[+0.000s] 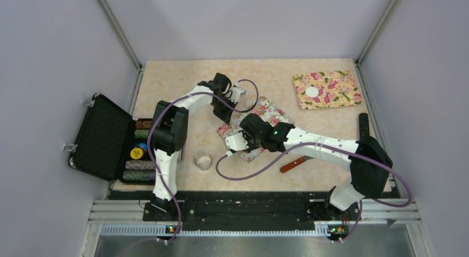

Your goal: Roll out the dumpling wrappers from the dough

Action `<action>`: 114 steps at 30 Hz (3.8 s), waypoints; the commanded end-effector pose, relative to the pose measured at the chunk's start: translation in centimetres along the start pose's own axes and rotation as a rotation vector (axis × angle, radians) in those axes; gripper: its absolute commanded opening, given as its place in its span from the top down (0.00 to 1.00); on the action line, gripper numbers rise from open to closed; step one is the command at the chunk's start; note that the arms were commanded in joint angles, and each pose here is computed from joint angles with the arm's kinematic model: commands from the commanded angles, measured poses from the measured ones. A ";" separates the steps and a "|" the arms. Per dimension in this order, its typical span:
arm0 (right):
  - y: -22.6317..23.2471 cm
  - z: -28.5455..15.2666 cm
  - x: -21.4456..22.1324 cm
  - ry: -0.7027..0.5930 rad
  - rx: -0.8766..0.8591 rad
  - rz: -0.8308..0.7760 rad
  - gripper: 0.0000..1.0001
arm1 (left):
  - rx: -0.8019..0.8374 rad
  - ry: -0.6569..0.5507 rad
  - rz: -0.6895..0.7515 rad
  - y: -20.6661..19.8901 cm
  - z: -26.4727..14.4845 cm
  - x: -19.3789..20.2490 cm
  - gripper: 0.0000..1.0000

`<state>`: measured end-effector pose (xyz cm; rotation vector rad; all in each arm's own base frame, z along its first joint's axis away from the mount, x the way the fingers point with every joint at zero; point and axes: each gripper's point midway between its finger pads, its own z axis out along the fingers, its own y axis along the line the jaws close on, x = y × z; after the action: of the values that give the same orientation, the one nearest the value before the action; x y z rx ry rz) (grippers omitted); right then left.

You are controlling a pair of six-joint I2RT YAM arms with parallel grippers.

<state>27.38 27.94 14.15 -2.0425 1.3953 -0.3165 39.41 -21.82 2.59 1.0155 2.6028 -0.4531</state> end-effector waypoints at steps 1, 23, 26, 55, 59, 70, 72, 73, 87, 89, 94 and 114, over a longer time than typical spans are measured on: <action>0.3 1.3 -0.2 0.010 0.008 -0.030 1.00 | -0.018 0.024 -0.005 0.3 1.2 0.5 1.00; 7.3 5.6 2.6 0.077 -0.182 -0.017 1.00 | -0.017 0.023 -0.006 0.3 1.2 0.5 1.00; 7.6 5.5 2.7 0.075 -0.191 -0.017 1.00 | -0.017 0.023 -0.009 0.4 1.2 0.5 1.00; 14.8 1.9 4.4 0.094 -0.428 -0.021 1.00 | -0.018 0.023 -0.020 0.6 1.2 0.5 1.00; 15.4 1.8 4.5 0.098 -0.442 -0.020 1.00 | -0.016 0.022 -0.020 0.6 1.2 0.5 1.00; 16.2 1.3 4.7 0.108 -0.473 -0.014 1.00 | -0.016 0.021 -0.021 0.6 1.2 0.4 1.00; 16.2 1.2 4.7 0.104 -0.473 -0.013 1.00 | -0.015 0.021 -0.021 0.6 1.2 0.4 1.00; 16.2 1.2 4.7 0.104 -0.474 -0.011 1.00 | -0.016 0.021 -0.022 0.6 1.2 0.4 1.00; 16.8 1.0 4.9 0.111 -0.489 -0.002 1.00 | -0.016 0.021 -0.023 0.7 1.2 0.4 1.00; 16.9 0.9 5.0 0.113 -0.496 -0.004 1.00 | -0.015 0.020 -0.022 0.6 1.1 0.4 1.00; 17.0 0.7 5.0 0.115 -0.504 -0.002 1.00 | -0.016 0.020 -0.023 0.7 1.1 0.4 1.00; 16.9 0.0 4.9 0.112 -0.513 0.001 1.00 | -0.016 0.021 -0.027 0.7 1.2 0.5 1.00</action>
<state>25.16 26.33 9.88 -2.0651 1.4154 -0.2808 39.41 -21.82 2.56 1.0023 2.6084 -0.4683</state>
